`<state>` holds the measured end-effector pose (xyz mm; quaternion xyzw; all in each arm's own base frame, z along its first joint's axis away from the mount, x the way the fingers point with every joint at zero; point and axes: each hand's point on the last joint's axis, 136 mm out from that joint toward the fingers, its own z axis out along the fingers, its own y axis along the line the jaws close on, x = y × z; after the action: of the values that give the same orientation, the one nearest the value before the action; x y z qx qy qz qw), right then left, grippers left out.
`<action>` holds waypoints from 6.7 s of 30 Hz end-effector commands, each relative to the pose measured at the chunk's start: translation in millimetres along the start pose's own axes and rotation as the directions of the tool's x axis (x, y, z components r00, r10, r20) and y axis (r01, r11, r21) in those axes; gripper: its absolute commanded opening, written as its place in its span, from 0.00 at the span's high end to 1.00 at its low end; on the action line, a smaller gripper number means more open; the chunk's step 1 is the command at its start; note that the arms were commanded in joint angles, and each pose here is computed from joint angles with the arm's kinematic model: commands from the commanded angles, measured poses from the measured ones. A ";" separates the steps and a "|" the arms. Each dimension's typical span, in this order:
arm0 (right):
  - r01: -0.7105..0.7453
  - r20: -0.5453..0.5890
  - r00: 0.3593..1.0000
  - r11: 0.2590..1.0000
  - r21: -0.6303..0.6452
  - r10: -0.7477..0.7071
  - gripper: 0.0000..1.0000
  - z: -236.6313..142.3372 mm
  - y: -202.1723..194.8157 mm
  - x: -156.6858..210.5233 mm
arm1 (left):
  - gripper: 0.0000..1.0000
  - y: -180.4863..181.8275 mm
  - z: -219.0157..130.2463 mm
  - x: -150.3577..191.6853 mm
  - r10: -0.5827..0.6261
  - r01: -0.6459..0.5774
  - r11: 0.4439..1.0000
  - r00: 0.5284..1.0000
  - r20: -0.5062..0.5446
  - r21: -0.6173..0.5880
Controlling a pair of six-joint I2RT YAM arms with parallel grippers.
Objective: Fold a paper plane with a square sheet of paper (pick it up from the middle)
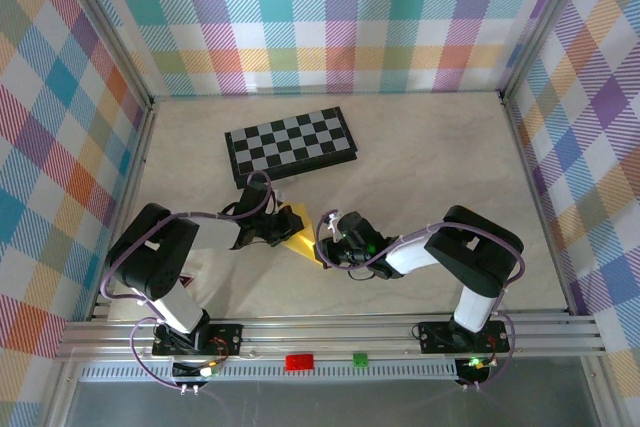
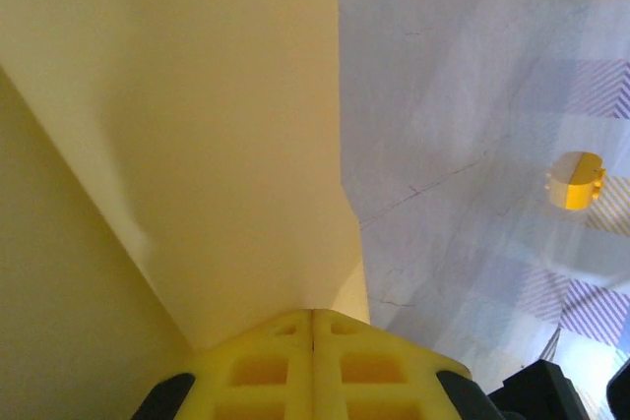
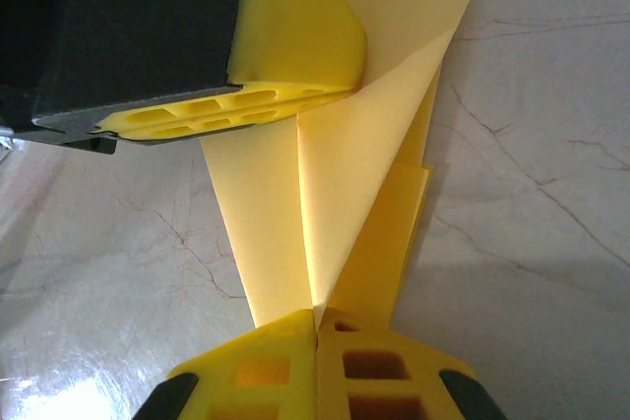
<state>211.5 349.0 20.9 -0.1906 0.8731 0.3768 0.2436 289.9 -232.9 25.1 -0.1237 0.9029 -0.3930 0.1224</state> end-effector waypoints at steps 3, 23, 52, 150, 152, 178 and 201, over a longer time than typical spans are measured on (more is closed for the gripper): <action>-0.021 -0.170 0.985 0.999 0.042 0.028 0.94 8.0 -16.4 43.1 | 0.95 10.9 -2.6 0.8 0.009 -0.009 0.998 1.000 0.010 -0.067; -0.037 -0.181 0.983 0.999 0.036 0.043 0.93 8.4 -16.3 43.9 | 0.98 33.7 -0.9 6.5 -0.007 0.007 0.989 1.000 0.001 -0.150; -0.238 -0.177 0.956 0.971 0.006 0.235 0.64 -19.4 7.8 -4.8 | 1.00 49.5 6.1 12.8 0.005 -0.010 0.983 1.000 -0.027 -0.185; -0.282 -0.373 0.876 0.952 0.122 0.307 0.98 -5.1 -10.5 34.7 | 1.00 62.1 10.3 16.8 -0.009 -0.001 0.981 0.999 -0.053 -0.191; -0.298 -0.374 0.868 0.946 0.131 0.325 0.98 -10.0 -14.2 45.0 | 1.00 63.1 10.1 17.1 -0.008 -0.003 0.980 0.998 -0.055 -0.197; -0.217 -0.298 0.926 0.972 0.090 0.234 0.93 22.0 8.7 -20.7 | 1.00 63.3 8.7 16.3 -0.004 -0.007 0.980 0.999 -0.053 -0.199; -0.251 -0.247 0.935 0.967 0.041 0.253 0.93 2.6 20.0 -31.0 | 1.00 56.5 7.6 14.7 0.007 -0.016 0.984 0.999 -0.052 -0.177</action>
<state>212.6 359.5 45.1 -0.1207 0.9150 0.3788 0.0683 296.3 -233.0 18.6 -0.0903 0.9070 -0.3878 0.1374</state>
